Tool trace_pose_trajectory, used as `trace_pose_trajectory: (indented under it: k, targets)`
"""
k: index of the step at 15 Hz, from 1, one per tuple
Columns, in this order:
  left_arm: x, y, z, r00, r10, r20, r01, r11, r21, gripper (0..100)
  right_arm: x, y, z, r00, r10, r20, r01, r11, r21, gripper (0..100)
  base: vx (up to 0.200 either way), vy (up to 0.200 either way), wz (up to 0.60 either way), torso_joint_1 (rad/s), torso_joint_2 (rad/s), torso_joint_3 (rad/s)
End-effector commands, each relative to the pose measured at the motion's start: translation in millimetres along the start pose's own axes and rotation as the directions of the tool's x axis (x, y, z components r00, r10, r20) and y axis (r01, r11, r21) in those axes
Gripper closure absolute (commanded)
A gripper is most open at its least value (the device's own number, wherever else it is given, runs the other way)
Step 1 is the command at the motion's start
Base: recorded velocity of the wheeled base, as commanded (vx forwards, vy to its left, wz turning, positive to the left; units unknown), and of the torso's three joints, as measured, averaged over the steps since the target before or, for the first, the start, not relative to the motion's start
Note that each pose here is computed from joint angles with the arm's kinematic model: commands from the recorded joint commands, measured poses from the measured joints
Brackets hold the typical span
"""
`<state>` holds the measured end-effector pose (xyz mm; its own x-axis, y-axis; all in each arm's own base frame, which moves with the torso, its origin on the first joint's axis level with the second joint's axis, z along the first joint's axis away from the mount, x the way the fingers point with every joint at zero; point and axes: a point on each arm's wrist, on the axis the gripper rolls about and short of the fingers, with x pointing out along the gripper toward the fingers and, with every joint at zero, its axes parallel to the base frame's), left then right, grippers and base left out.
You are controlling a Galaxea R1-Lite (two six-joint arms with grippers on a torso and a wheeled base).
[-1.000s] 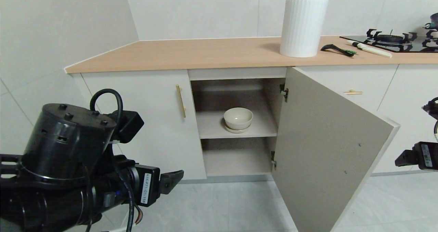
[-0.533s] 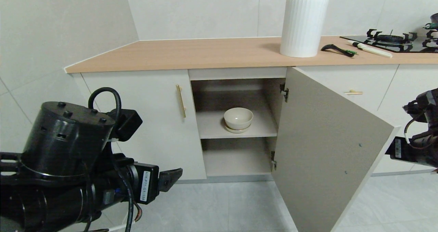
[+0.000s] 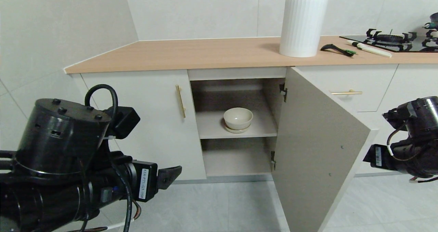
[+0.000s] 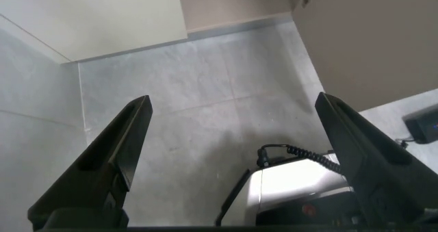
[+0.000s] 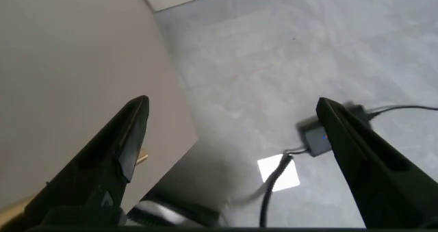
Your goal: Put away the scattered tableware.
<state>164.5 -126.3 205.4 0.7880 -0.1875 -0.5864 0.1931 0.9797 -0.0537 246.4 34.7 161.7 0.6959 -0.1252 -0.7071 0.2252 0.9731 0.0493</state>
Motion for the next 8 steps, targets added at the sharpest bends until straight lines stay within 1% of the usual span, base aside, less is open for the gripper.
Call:
trace_pose_trajectory:
  k: [1, 4, 6, 7, 8]
  targets:
    - [-2.0, 0.7, 0.5, 1.000, -0.003, 0.006, 0.003, 1.000, -0.003, 0, -7.6, 21.7, -6.2, 0.997, 0.072, 0.004, -0.072, 0.997, -0.035, 0, 0.000, 0.000, 0.00, 0.000, 0.00, 0.000]
    - [-2.4, 0.8, 0.6, 1.000, -0.004, 0.008, 0.004, 1.000, -0.004, 0, -19.7, 57.8, -7.5, 0.980, 0.194, 0.034, -0.189, 0.975, -0.112, 0, 0.000, 0.000, 0.00, 0.000, 0.00, 0.000]
    - [-2.6, 0.7, 1.0, 1.000, -0.004, 0.009, 0.004, 1.000, -0.005, 0, -20.5, 80.2, -2.1, 0.964, 0.260, 0.058, -0.251, 0.959, -0.130, 0, 0.000, 0.000, 0.00, 0.000, 0.00, 0.000]
    - [-3.0, 0.8, 1.1, 1.000, -0.005, 0.010, 0.005, 1.000, -0.005, 0, -19.0, 88.7, -0.8, 0.958, 0.283, 0.053, -0.274, 0.952, -0.139, 0, 0.000, 0.000, 0.00, 0.000, 0.00, 0.000]
    - [-4.6, 1.4, 1.5, 1.000, -0.007, 0.016, 0.007, 1.000, -0.007, 0, -15.3, 103.5, 2.1, 0.949, 0.312, 0.047, -0.302, 0.941, -0.155, 0, 0.000, 0.000, 0.00, 0.000, 0.00, 0.000]
